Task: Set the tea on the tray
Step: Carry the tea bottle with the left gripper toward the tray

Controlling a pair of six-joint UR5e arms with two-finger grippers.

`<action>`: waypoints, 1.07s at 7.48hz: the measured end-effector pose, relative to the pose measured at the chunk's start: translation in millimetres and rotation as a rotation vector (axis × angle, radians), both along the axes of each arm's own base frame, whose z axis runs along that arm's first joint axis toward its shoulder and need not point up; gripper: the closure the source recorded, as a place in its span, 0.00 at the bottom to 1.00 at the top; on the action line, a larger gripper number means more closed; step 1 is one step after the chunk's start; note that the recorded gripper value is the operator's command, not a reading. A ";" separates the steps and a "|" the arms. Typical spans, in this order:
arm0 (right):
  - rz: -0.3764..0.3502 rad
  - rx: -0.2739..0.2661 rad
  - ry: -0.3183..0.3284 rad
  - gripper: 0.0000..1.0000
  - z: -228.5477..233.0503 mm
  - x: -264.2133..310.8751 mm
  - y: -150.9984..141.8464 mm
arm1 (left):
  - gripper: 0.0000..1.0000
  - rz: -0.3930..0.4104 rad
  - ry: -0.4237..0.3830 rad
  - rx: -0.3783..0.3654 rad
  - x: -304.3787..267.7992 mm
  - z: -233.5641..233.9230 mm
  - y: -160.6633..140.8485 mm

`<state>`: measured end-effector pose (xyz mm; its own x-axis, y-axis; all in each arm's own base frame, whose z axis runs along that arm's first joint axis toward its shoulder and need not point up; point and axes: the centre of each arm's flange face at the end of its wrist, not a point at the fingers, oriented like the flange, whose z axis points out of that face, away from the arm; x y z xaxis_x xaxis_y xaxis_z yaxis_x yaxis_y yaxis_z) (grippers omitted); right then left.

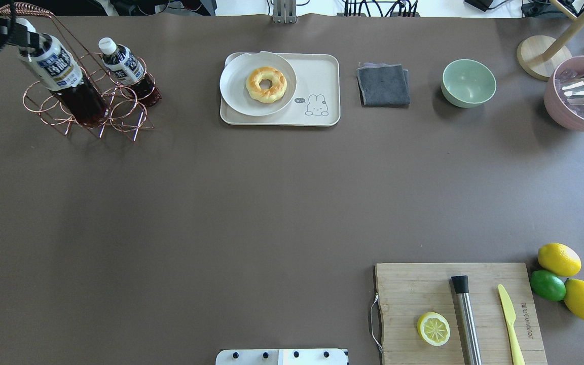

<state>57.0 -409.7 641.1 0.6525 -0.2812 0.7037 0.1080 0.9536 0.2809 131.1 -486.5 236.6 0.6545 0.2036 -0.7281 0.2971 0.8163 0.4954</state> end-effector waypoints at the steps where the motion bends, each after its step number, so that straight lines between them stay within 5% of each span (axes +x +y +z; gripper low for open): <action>1: -0.001 0.013 0.000 0.00 -1.4 -0.1 -0.7 | 1.00 0.008 0.021 -0.010 36.1 -27.0 14.4; 4: -0.011 0.032 0.001 0.00 -6.8 -3.8 -6.0 | 1.00 0.050 -0.045 0.021 179.2 -128.0 57.8; 8: -0.036 0.080 -0.029 0.00 -6.8 -13.6 -4.4 | 1.00 0.151 -0.042 0.170 317.4 -164.1 75.0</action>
<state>43.4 -414.1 634.4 0.6204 -0.3603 0.6967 0.1320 0.9235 0.3600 448.5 -411.5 72.5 0.6367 0.4186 -0.6476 0.1541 0.7538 0.6387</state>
